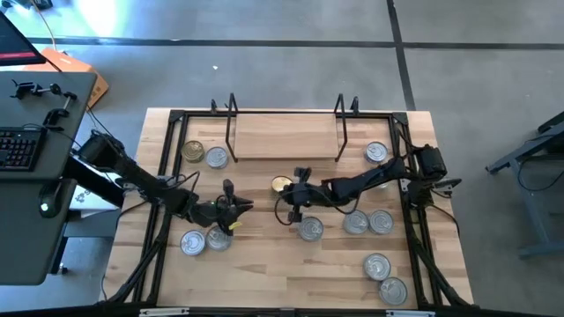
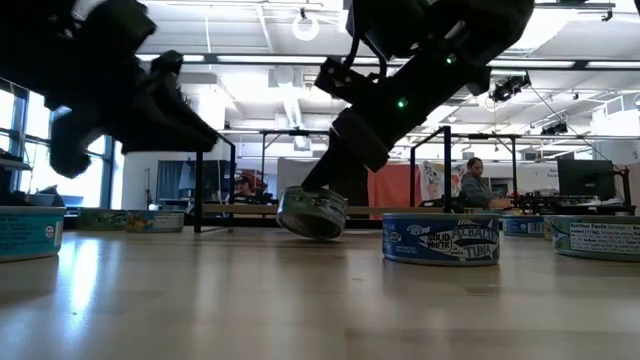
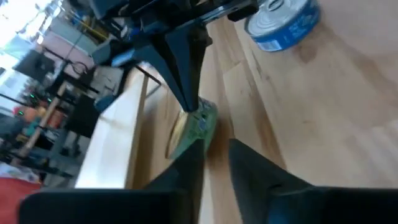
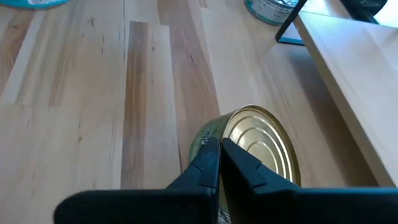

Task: Stack canned seafood by type on shelf
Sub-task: Put the light green tuna can on the shelf, then put the light blue tuna can on the shelf

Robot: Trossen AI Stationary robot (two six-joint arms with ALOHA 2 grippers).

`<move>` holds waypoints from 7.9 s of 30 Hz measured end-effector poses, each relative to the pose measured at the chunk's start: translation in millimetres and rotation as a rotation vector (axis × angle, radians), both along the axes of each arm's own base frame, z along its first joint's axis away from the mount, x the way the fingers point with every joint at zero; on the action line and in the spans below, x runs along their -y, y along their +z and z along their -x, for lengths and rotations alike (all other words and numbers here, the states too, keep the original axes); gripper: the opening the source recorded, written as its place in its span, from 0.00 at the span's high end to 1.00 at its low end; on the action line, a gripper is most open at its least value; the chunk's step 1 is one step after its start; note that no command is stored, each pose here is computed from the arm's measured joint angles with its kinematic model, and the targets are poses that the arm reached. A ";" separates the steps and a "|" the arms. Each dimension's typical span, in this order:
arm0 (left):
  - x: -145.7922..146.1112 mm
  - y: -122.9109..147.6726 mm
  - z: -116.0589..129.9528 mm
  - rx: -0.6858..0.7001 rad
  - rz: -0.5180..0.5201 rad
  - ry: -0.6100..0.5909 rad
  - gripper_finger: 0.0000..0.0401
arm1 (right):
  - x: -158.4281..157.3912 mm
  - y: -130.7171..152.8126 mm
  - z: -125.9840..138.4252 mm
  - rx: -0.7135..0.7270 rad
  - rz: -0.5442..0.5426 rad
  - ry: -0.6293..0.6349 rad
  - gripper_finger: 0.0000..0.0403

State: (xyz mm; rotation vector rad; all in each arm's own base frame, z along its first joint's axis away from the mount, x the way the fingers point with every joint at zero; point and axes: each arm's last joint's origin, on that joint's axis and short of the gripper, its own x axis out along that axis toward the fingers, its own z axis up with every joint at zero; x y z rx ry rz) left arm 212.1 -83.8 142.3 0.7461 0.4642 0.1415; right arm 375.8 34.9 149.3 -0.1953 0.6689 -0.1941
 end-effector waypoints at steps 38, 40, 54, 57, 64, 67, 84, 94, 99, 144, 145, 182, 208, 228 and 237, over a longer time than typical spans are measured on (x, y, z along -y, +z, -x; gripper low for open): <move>-43.0 -50.9 -81.3 -0.057 -0.037 0.063 0.71 | -4.8 42.1 18.8 -0.021 -0.020 0.149 0.55; -42.9 -50.6 -81.6 -0.049 -0.017 0.055 0.71 | -10.5 37.1 21.8 -0.079 0.089 0.151 0.47; -44.2 -48.2 -83.8 -0.001 0.085 0.035 0.71 | -21.1 -6.9 9.5 -0.165 0.260 0.158 0.45; -43.6 -46.5 -83.7 0.011 0.109 0.040 0.66 | -20.5 -9.1 8.5 -0.164 0.263 0.152 0.56; -40.7 -33.5 -77.1 0.004 0.066 0.150 0.48 | -19.5 -1.0 11.9 -0.157 0.233 0.085 0.71; -41.5 -29.6 -68.1 -0.064 0.061 0.226 0.42 | -17.8 19.3 14.4 -0.219 0.251 0.011 0.71; -48.8 -20.3 -49.2 -0.104 0.226 0.418 0.40 | 103.7 42.6 7.3 -0.567 0.415 -0.393 0.71; -48.7 -20.1 -49.4 -0.103 0.230 0.415 0.40 | 136.4 33.6 13.5 -0.638 0.393 -0.432 0.64; -48.2 -20.2 -49.3 -0.102 0.238 0.415 0.40 | 138.1 36.3 17.7 -0.658 0.377 -0.423 0.40; -29.6 -22.4 -42.8 -0.132 0.200 0.374 0.40 | 252.0 55.1 40.4 -0.544 -0.054 -0.703 0.98; -29.6 -22.4 -42.8 -0.132 0.200 0.374 0.40 | 252.4 55.4 39.8 -0.536 -0.053 -0.704 0.98; -15.6 -14.7 -23.7 -0.058 0.277 0.508 0.40 | -55.2 130.9 113.4 -0.487 -0.240 -0.608 0.98; -39.5 8.3 -58.0 0.053 0.414 0.209 0.40 | -94.8 18.2 154.4 -0.484 -0.561 -0.557 0.63; -18.5 36.5 -47.6 0.168 0.462 0.215 0.40 | -70.5 35.6 112.0 -0.105 -0.372 -0.447 0.62; -2.9 41.1 14.6 0.119 0.704 0.550 0.40 | -67.2 46.5 89.7 -0.047 -0.408 -0.182 0.50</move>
